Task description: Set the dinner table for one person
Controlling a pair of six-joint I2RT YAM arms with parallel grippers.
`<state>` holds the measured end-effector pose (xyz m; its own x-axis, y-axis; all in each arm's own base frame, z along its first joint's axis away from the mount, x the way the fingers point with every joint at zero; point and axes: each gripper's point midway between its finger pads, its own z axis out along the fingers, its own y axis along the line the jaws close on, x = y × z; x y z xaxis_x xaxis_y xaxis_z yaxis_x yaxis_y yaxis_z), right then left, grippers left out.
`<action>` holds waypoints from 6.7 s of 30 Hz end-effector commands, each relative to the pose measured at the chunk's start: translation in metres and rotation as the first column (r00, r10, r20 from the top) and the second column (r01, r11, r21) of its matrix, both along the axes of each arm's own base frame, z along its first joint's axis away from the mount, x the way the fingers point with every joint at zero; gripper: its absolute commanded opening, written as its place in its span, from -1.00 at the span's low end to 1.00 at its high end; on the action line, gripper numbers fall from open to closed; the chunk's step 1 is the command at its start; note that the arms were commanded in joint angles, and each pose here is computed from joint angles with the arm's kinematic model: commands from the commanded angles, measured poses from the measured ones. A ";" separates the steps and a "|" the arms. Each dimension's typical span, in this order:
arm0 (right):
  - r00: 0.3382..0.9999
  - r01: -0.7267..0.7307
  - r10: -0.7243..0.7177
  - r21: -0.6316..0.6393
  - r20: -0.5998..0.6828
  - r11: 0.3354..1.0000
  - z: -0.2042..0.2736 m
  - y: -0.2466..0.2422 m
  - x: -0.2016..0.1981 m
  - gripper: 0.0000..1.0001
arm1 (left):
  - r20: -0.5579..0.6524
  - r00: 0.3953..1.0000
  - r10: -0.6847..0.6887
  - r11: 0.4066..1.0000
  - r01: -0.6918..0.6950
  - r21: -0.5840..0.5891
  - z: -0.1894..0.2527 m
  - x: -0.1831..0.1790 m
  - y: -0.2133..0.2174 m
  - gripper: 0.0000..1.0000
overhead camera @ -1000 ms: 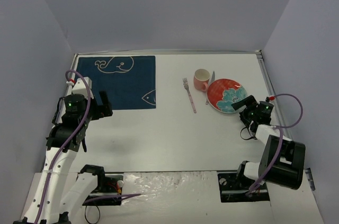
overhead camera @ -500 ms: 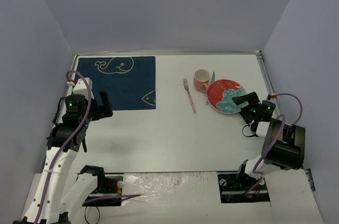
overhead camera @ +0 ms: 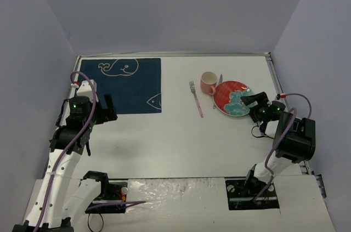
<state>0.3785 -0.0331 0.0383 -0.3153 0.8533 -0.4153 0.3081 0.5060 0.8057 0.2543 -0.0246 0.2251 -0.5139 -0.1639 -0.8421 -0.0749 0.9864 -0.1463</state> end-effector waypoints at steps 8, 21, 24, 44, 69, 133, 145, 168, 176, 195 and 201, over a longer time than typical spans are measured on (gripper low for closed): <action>0.960 0.064 -0.048 0.051 -0.275 0.997 -0.068 -0.001 -0.047 -0.54 | 0.042 0.999 0.020 1.000 -0.021 0.009 0.010 0.010 0.003 0.94; 0.989 0.139 -0.133 0.106 -0.060 0.985 0.013 -0.011 -0.036 -1.00 | 0.084 0.995 -0.047 0.998 0.049 -0.027 0.016 0.012 -0.011 0.94; 0.986 0.169 -0.168 0.080 -0.013 0.982 0.048 -0.017 -0.036 -1.00 | 0.096 0.993 -0.071 0.996 0.075 -0.046 0.018 0.013 -0.017 0.94; 0.846 -0.011 -0.069 0.147 0.528 0.989 0.272 0.018 -0.023 -1.00 | 0.161 0.965 -0.205 0.902 0.251 -0.351 0.066 0.016 -0.077 0.94; 0.634 -0.661 0.514 0.060 0.577 0.748 0.282 0.283 -0.020 -1.00 | 0.158 0.965 -0.210 0.764 0.263 -0.589 0.067 0.080 -0.164 0.94; 0.660 -0.675 0.600 0.006 0.452 0.738 0.213 0.292 -0.023 -0.19 | 0.208 0.963 -0.174 0.577 0.271 -0.770 0.049 0.093 -0.175 -1.00; 0.785 -0.520 0.585 -0.298 0.202 0.801 0.168 0.243 -0.014 1.00 | 0.245 0.964 -0.106 0.594 0.259 -0.761 0.063 0.089 -0.141 -1.00; 0.857 -0.255 0.460 -0.584 0.232 0.771 0.228 0.155 -0.074 1.00 | 0.303 0.946 0.119 0.624 0.166 -0.763 0.076 0.124 -0.043 -1.00; 0.835 -0.212 0.467 -0.614 0.291 0.761 0.251 0.150 -0.082 1.00 | 0.316 0.932 0.176 0.606 0.151 -0.781 0.075 0.147 -0.013 -1.00; 0.778 -0.296 0.569 -0.642 0.267 0.707 0.237 0.167 -0.082 1.00 | 0.384 0.891 0.243 0.602 0.172 -0.780 0.062 0.236 0.047 -1.00; 0.769 -0.307 0.587 -0.659 0.252 0.686 0.229 0.168 -0.081 1.00 | 0.358 0.907 0.223 0.619 0.152 -0.771 0.034 0.255 0.051 -1.00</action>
<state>0.2896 0.1308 0.2518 -0.3462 0.2320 -0.9090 -0.3168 0.8831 0.3461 0.4849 0.0317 0.1536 -0.2528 -0.8982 -0.3597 -0.2144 0.4145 -0.8844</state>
